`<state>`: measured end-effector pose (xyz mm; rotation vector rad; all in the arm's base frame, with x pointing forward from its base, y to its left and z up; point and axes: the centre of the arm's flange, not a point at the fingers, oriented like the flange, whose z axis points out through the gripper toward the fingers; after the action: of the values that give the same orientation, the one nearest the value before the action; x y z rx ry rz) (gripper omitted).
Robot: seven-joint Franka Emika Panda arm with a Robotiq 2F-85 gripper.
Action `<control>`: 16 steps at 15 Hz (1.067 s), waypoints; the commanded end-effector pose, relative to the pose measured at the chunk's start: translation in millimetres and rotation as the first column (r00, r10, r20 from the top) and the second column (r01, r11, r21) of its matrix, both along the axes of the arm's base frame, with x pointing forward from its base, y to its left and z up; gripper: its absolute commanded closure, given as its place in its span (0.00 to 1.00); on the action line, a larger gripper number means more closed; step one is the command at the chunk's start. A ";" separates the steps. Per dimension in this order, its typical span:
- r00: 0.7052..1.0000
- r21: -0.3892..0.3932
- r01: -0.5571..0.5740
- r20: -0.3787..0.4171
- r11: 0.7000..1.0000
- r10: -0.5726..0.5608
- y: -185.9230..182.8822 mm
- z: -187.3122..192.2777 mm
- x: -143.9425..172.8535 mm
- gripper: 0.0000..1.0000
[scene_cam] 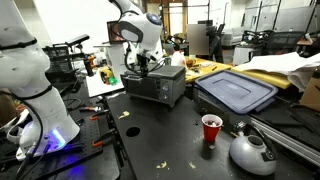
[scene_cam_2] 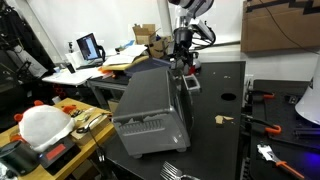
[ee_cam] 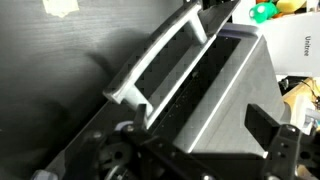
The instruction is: Close the mini oven
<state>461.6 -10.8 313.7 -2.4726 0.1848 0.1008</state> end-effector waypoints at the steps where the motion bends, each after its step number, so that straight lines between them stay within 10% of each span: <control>1: 0.997 0.012 0.007 0.076 1.000 -0.008 23.4 19.5 3.8 0.00; 8: 0.978 -0.133 -0.106 0.166 0.985 0.127 68.7 23.1 5.6 0.00; 16: 0.920 -0.420 -0.262 0.162 0.869 0.356 66.8 65.4 -12.5 0.00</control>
<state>467.5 54.8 354.3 -2.7955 -0.2892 -0.0535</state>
